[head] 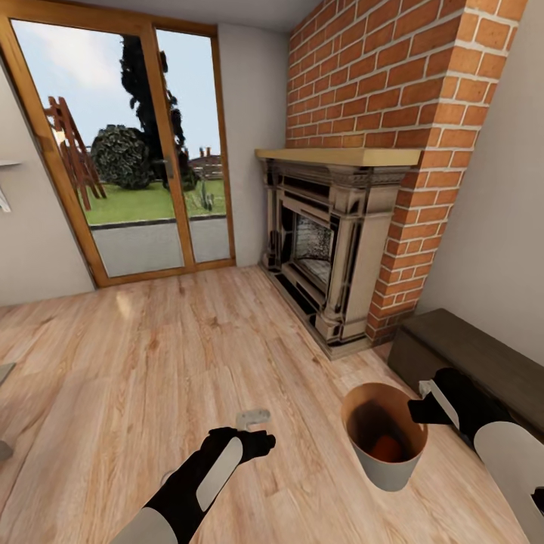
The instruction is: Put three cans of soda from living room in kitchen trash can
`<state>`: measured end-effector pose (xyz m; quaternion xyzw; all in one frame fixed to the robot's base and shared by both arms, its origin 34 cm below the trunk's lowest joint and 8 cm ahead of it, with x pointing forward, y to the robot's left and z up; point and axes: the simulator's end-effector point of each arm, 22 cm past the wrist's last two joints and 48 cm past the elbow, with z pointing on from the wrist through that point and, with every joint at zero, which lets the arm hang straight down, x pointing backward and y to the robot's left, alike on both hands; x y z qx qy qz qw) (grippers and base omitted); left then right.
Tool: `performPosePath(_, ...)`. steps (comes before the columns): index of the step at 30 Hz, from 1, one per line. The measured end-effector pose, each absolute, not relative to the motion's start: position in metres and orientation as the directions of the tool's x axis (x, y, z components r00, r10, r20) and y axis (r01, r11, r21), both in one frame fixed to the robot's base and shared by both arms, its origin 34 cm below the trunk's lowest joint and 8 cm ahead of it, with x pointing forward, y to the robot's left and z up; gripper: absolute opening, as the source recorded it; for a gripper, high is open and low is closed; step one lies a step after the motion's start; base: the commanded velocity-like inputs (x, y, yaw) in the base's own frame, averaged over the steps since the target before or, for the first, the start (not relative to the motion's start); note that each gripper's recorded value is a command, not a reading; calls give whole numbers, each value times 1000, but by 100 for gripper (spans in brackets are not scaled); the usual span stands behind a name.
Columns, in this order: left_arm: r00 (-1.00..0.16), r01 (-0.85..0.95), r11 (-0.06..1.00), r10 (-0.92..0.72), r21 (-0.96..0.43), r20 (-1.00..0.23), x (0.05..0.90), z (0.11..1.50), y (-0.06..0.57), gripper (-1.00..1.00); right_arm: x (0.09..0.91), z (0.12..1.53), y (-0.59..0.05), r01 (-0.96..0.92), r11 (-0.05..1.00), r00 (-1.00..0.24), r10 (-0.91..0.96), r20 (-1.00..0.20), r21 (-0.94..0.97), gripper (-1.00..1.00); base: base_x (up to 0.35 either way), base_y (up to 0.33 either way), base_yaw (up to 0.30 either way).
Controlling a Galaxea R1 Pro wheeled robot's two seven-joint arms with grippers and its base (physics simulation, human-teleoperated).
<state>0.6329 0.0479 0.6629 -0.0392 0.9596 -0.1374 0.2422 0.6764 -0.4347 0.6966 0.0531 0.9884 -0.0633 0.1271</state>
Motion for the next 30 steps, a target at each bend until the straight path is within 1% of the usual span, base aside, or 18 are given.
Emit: performPosePath(30, -881, -11, 959, -144, -283, -451, 633, 663, 47, 100, 675, 696, -434, 112, 987, -965, 79, -250, -119, -100, 7, -1, 0)
